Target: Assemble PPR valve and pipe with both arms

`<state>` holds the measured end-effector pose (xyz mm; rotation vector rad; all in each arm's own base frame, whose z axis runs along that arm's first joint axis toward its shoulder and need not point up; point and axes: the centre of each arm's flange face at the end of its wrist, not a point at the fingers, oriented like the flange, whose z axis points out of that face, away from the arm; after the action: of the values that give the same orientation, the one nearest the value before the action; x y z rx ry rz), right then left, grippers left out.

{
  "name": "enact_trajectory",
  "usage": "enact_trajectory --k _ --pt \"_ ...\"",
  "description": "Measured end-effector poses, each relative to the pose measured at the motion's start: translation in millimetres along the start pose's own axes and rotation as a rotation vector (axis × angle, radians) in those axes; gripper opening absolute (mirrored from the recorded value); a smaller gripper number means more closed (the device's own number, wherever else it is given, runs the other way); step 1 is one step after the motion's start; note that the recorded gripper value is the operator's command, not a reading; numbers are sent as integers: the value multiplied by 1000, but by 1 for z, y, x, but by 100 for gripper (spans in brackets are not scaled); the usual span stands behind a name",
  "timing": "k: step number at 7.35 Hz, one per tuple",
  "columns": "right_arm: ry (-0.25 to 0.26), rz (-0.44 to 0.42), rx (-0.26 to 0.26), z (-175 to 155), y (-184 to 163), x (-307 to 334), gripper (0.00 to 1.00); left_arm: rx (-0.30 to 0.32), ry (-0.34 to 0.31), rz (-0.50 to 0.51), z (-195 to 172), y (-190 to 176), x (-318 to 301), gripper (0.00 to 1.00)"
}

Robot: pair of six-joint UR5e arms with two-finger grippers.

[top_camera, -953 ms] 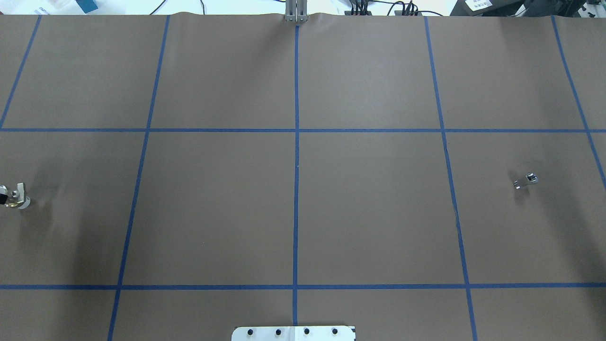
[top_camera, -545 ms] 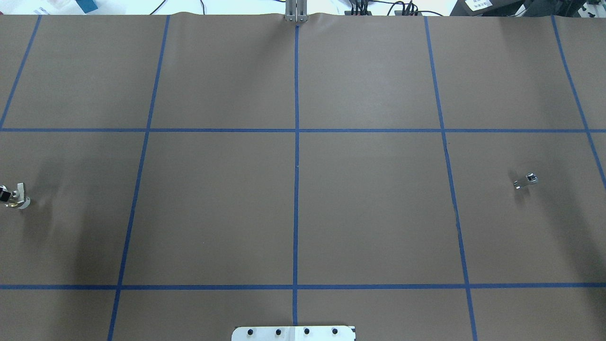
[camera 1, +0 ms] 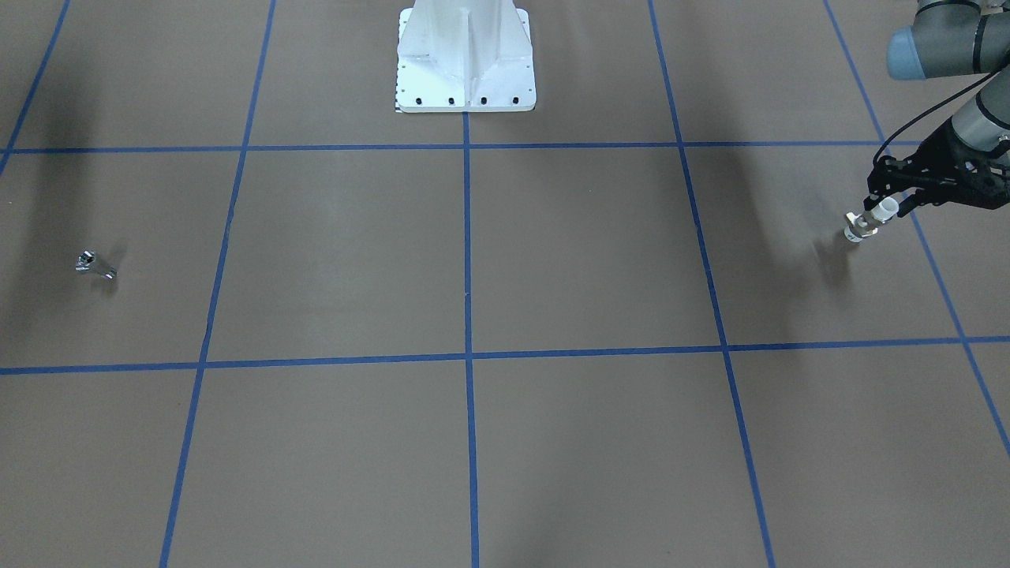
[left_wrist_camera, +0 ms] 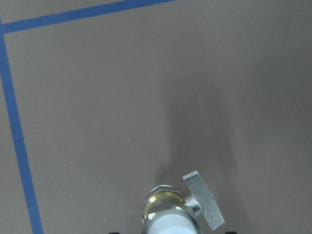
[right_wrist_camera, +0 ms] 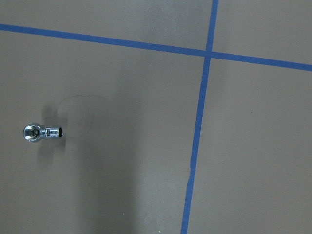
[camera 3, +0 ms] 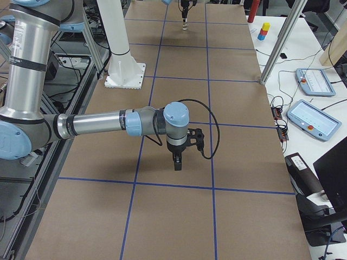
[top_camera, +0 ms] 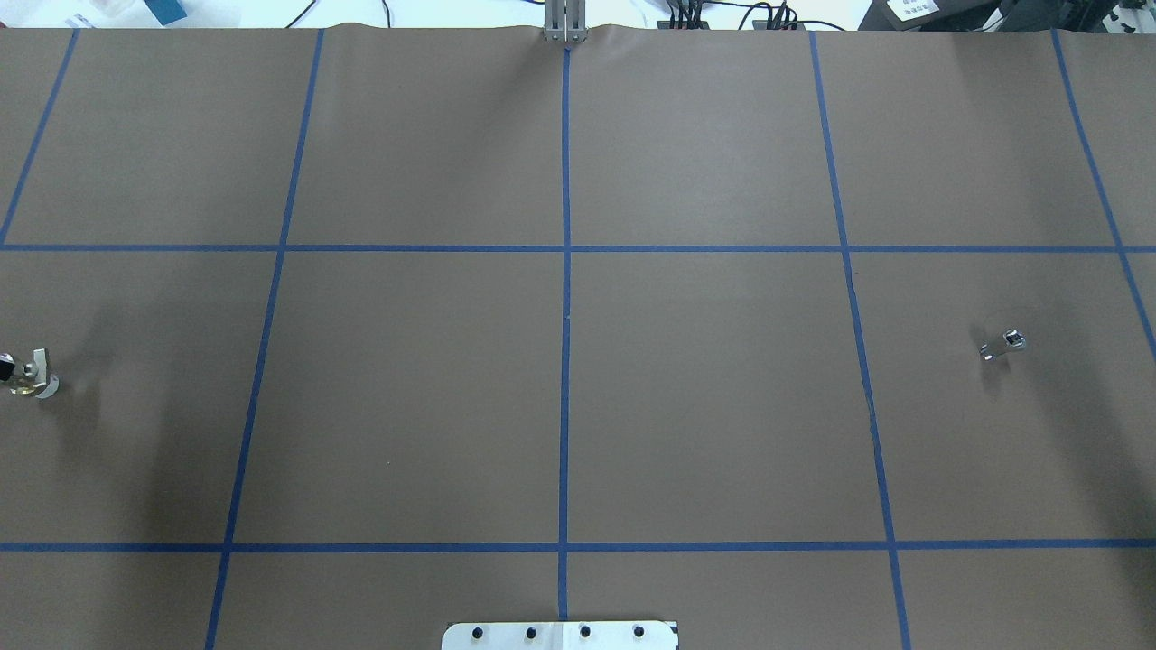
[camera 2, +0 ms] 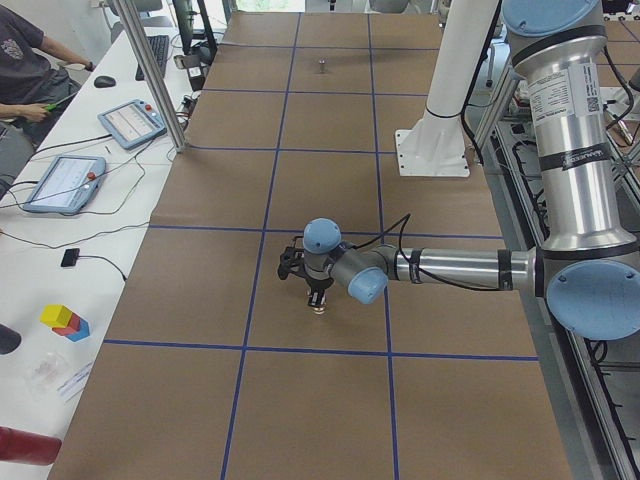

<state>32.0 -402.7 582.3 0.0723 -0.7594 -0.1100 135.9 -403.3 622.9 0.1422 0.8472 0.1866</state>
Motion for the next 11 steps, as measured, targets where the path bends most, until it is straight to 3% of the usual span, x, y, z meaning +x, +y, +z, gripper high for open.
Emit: enact_trajectory --k 3,6,8,11 --pt "0 -2 2 -1 -1 -1 100 38 24 23 -19 -14 23 0" --pt "-1 -14 15 -2 -2 -2 100 104 77 -70 -68 -88 118 0" --pt "-1 -20 17 -1 -2 -3 100 64 107 -152 -85 -164 257 0" --pt "-1 -24 17 -1 -3 -4 100 11 40 -233 -76 -194 480 0"
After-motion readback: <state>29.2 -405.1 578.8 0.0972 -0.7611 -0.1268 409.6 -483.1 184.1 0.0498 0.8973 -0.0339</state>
